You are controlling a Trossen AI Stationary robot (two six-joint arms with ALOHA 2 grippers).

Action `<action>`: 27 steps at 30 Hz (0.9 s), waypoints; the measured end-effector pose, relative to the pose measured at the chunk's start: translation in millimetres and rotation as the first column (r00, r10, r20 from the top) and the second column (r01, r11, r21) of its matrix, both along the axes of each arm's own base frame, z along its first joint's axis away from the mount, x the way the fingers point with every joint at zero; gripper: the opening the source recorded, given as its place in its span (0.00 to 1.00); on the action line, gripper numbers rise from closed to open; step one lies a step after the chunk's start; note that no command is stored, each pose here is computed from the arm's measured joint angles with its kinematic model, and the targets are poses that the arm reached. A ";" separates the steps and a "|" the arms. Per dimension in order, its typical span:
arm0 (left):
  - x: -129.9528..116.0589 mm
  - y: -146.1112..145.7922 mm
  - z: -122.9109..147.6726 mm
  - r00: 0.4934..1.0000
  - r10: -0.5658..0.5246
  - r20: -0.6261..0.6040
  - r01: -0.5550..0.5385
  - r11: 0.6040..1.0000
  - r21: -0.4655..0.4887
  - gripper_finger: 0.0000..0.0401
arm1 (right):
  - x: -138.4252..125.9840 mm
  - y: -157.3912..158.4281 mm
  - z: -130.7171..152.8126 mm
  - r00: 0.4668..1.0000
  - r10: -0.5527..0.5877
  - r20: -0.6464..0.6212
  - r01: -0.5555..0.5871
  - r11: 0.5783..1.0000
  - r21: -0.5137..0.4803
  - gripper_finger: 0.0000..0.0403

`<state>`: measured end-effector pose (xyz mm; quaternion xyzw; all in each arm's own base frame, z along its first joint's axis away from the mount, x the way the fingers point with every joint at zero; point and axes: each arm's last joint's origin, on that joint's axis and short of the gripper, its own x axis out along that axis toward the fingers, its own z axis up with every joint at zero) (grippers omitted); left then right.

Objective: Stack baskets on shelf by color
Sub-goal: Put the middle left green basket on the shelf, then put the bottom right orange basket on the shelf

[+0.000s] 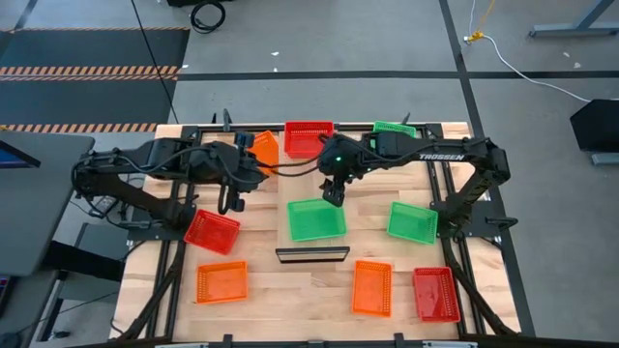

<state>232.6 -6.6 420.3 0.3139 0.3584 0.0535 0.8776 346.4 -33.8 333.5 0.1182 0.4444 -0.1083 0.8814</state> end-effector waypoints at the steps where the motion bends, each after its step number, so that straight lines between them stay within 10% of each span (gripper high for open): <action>1: -0.1 0.2 -0.1 1.000 0.011 0.002 -0.011 1.000 -0.004 0.29 | 2.7 0.6 -3.9 1.000 0.003 -0.013 -0.003 1.000 0.000 0.54; 27: -3.3 0.8 -0.7 0.998 0.056 0.002 -0.056 0.998 -0.032 0.29 | 13.8 14.6 -15.3 0.997 0.073 -0.034 -0.071 0.995 0.070 0.54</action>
